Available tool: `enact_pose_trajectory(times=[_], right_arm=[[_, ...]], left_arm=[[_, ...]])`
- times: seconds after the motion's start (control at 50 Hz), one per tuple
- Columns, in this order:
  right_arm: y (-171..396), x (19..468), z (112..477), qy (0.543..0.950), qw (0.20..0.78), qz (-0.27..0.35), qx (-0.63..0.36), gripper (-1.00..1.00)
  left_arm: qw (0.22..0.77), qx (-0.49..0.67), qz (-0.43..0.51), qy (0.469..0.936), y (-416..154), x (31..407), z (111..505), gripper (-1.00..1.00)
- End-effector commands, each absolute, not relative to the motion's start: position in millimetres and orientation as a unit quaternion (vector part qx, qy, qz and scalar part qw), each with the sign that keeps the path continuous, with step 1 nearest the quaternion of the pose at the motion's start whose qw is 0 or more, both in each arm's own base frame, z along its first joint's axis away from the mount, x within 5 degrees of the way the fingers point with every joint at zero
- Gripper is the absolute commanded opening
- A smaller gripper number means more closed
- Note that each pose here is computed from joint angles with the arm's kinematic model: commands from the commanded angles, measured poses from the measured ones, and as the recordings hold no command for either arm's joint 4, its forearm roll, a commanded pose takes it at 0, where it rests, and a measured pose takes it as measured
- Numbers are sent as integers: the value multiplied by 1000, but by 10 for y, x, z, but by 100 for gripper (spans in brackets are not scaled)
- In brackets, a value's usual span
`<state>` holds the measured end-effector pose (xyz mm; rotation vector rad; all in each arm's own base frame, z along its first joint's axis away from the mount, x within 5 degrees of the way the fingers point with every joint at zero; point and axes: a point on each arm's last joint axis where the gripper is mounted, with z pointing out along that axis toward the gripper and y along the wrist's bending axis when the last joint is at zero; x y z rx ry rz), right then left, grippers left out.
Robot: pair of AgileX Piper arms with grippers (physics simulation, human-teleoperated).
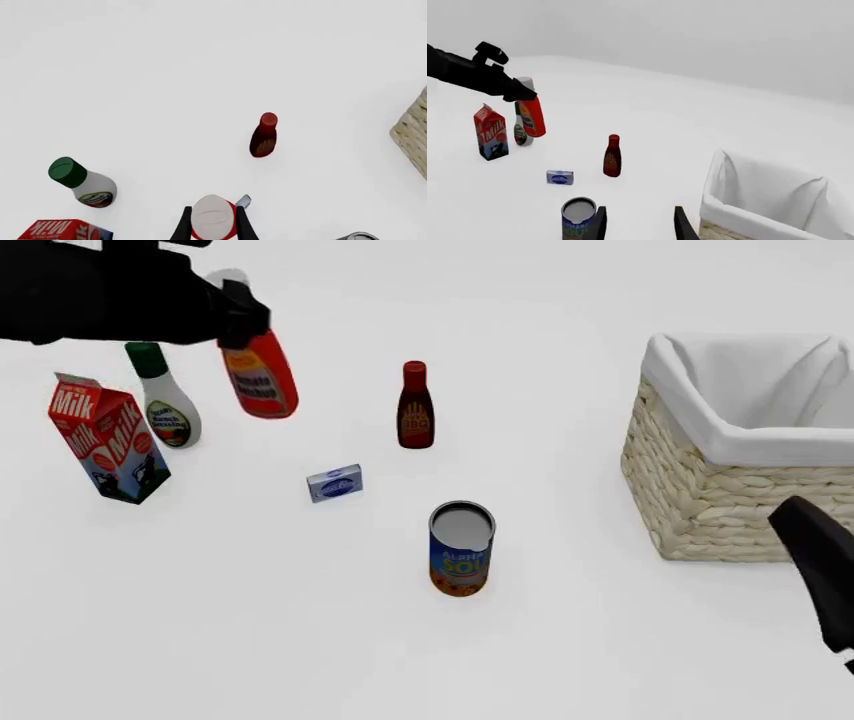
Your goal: Pick the ketchup and place it in the basket.
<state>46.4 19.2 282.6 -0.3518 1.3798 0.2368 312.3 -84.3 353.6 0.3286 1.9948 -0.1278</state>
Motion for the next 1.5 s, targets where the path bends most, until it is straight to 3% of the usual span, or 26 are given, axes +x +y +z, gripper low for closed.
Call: enact_pose_trajectory(times=[0.02, 0.36, 0.78, 1.5], right_arm=[[295, 463, 3045, 604, 747, 154, -231, 100], [562, 626, 3339, 587, 728, 209, -285, 100], [880, 759, 3402, 579, 703, 247, -332, 100], [1436, 993, 3339, 580, 670, 293, -359, 100]], left_arm=[[526, 180, -70, 828, -1008, 2794, 3578, -100], [527, 222, -97, 815, -1117, 2323, 3861, -100], [503, 277, -138, 807, -1312, 1928, 4000, -100], [489, 332, -165, 790, -1482, 1680, 4061, -100]])
